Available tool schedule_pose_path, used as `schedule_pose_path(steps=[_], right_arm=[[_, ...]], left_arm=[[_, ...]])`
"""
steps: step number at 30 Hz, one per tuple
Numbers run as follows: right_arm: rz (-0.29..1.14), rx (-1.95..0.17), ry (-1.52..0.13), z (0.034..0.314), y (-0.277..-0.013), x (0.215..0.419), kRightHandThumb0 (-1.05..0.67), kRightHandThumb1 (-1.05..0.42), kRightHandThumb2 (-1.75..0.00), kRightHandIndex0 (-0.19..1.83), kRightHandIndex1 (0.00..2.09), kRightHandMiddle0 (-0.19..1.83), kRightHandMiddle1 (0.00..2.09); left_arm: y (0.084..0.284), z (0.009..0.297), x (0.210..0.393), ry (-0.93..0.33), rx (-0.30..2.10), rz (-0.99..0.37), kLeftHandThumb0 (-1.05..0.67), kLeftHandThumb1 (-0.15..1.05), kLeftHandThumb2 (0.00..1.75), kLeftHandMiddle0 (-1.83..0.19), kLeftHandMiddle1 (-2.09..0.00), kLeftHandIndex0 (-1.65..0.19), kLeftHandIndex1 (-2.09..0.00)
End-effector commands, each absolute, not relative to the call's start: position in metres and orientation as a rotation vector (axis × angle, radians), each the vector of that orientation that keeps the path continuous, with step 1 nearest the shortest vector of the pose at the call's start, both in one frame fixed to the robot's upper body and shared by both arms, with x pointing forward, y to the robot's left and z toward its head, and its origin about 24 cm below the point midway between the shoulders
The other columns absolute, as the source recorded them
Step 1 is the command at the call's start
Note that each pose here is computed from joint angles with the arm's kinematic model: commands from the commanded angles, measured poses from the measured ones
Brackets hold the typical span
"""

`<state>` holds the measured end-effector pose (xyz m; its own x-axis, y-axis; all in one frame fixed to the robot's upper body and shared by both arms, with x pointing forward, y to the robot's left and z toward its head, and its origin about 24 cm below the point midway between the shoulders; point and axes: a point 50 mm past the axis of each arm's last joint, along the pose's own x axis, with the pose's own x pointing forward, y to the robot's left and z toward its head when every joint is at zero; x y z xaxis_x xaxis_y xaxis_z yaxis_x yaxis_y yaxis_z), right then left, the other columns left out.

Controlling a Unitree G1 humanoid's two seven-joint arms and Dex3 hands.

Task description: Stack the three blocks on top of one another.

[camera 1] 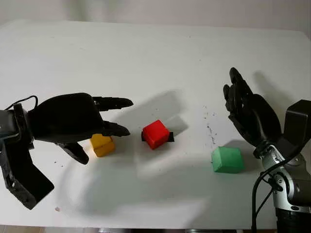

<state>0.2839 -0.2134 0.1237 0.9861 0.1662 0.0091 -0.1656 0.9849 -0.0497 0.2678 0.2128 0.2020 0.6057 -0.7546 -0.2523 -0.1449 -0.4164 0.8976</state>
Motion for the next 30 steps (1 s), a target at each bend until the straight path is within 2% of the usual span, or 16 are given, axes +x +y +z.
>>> schedule_pose_path(steps=[1, 14, 22, 23, 24, 26, 30], right_arm=[[0.161, -0.062, -0.03, 0.1279, -0.2167, 0.2814, -0.74, -1.05, -0.74, -0.19, 0.0, -0.19, 0.0], [0.17, -0.076, -0.042, 0.13, -0.2161, 0.2808, -0.75, -1.05, -0.75, -0.19, 0.0, -0.19, 0.0], [0.165, -0.078, -0.049, 0.1299, -0.2169, 0.2808, -0.75, -1.05, -0.75, -0.19, 0.0, -0.19, 0.0], [0.166, -0.079, -0.05, 0.13, -0.2172, 0.2807, -0.75, -1.05, -0.74, -0.19, 0.0, -0.19, 0.0], [0.165, -0.079, -0.051, 0.1302, -0.2172, 0.2805, -0.75, -1.05, -0.74, -0.19, 0.0, -0.19, 0.0], [0.167, -0.081, -0.053, 0.1307, -0.2172, 0.2803, -0.75, -1.05, -0.74, -0.19, 0.0, -0.19, 0.0], [0.162, -0.087, -0.055, 0.1312, -0.217, 0.2804, -0.76, -1.05, -0.74, -0.19, 0.0, -0.19, 0.0]], left_arm=[[0.2108, 0.2032, 0.2698, -0.742, 1.91, -0.818, -0.68, 0.86, 0.06, -0.15, -0.07, -0.6, -0.17], [0.2097, 0.2043, 0.275, -0.746, 2.004, -0.781, -0.64, 0.87, 0.06, -0.12, -0.05, -0.59, -0.18], [0.2103, 0.2023, 0.2757, -0.767, 1.996, -0.752, -0.61, 0.88, 0.06, -0.18, -0.07, -0.62, -0.22], [0.2101, 0.2025, 0.2757, -0.769, 1.994, -0.75, -0.57, 0.89, 0.06, -0.2, -0.07, -0.59, -0.38], [0.2098, 0.2026, 0.2759, -0.771, 1.988, -0.746, -0.54, 0.9, 0.06, -0.22, -0.07, -0.48, -0.66], [0.2092, 0.2028, 0.2761, -0.773, 1.984, -0.742, -0.48, 0.92, 0.06, -0.27, -0.07, -0.37, -1.05], [0.2082, 0.203, 0.2759, -0.774, 1.969, -0.743, -0.39, 0.95, 0.06, -0.31, -0.08, -0.35, -1.32]])
